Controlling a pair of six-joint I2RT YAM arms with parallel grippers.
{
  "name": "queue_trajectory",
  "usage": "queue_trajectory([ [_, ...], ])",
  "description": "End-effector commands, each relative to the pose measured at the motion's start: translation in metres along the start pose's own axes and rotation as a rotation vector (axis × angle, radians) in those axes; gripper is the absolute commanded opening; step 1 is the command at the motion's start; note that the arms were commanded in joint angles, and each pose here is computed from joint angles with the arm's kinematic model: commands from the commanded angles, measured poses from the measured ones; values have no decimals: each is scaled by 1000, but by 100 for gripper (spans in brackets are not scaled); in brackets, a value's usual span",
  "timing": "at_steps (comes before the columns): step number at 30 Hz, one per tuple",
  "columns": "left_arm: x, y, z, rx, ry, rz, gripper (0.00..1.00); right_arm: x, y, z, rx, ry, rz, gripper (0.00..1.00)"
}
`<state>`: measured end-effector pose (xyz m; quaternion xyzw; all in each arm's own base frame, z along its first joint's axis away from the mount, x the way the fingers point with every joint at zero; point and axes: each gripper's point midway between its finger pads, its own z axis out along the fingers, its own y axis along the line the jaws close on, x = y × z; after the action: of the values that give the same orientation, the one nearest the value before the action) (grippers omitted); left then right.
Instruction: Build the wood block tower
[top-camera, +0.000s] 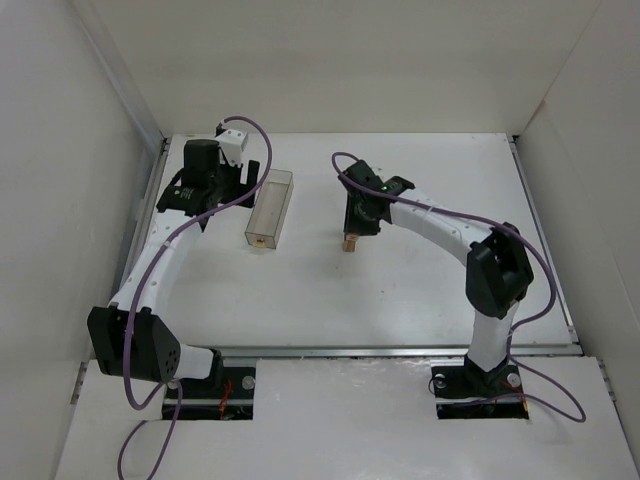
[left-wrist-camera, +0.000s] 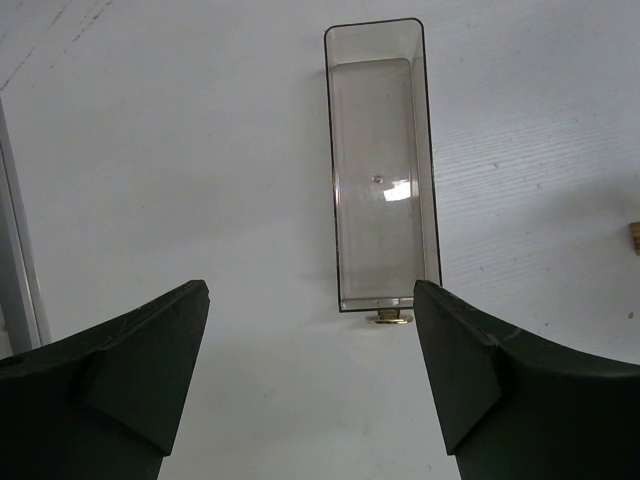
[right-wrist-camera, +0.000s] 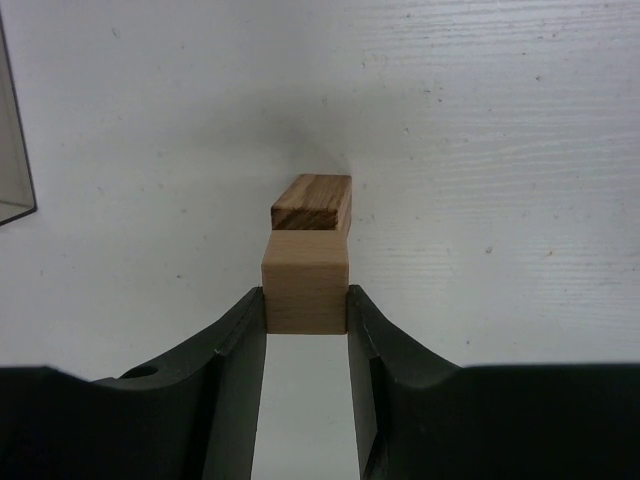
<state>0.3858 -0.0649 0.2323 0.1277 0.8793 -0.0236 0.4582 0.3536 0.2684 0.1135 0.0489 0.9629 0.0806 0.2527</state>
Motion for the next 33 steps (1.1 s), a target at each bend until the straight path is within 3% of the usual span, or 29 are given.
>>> queue_trajectory([
  [1,-6,2,-6,-15,-38,-15,81,-4,5,-5,-3,-16,-9,0],
  [22,-2,0,-1,-5,-30,-15,83,-15,10,-6,30,-21,-90,0],
  [33,2,-1,0,-4,-21,-15,83,-8,9,-2,44,3,-132,5],
])
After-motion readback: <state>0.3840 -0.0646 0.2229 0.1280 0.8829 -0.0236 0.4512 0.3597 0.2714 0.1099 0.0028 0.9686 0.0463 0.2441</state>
